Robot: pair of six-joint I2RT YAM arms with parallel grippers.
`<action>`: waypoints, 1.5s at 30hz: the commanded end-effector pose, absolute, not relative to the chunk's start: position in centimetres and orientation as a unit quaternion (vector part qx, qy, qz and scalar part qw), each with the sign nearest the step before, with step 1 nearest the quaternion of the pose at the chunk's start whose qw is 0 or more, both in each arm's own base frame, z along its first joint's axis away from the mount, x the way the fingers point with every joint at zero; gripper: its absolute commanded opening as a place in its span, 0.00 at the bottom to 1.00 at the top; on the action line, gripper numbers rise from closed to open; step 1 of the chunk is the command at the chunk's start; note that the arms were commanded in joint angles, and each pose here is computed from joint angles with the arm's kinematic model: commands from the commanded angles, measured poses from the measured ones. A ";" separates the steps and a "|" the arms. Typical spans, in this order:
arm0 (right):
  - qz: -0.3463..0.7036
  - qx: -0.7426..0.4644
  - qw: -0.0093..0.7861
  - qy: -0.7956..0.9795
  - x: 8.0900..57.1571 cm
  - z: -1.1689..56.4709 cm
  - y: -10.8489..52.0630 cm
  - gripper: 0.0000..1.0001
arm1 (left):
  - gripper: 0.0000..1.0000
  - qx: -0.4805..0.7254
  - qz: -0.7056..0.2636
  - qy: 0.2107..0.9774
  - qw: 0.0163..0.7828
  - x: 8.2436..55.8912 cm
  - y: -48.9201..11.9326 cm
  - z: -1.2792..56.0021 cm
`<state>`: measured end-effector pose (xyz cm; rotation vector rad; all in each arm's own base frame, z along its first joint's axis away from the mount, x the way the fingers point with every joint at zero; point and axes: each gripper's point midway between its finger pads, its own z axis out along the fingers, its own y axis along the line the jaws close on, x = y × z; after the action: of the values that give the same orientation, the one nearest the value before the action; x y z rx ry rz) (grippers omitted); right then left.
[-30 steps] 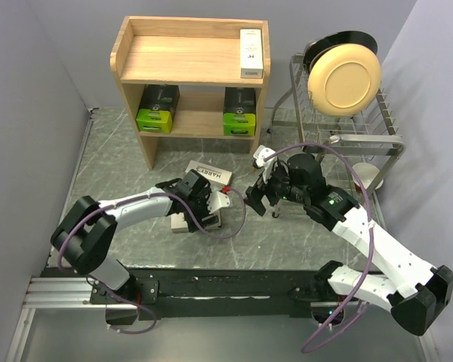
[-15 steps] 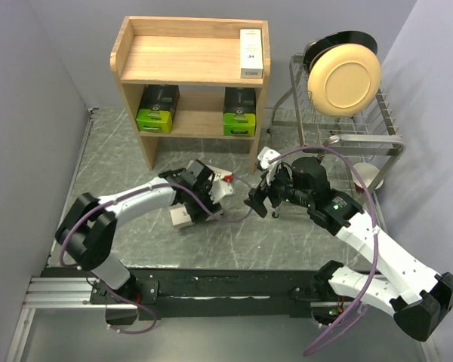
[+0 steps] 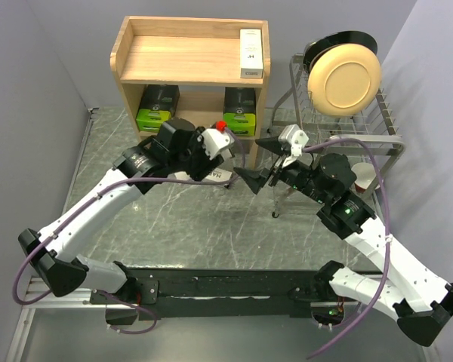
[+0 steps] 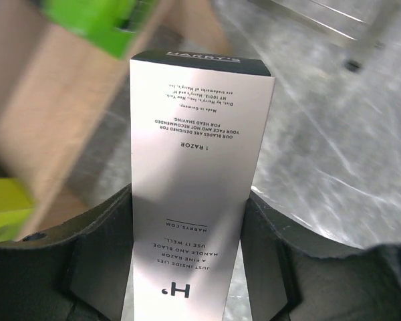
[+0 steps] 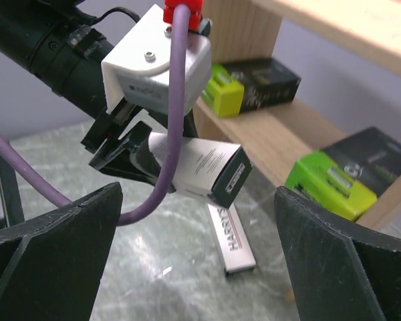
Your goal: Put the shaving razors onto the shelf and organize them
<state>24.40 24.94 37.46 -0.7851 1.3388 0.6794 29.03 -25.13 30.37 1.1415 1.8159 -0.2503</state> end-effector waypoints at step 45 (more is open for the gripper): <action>0.252 -0.302 0.583 0.711 25.8 31.7 21.1 1.00 | 0.29 0.105 -0.142 0.613 0.770 39.8 -20.1 56.6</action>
<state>25.58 21.03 30.85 -0.7377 1.6906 0.5662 41.39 -20.98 55.04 0.2667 1.3688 -0.2762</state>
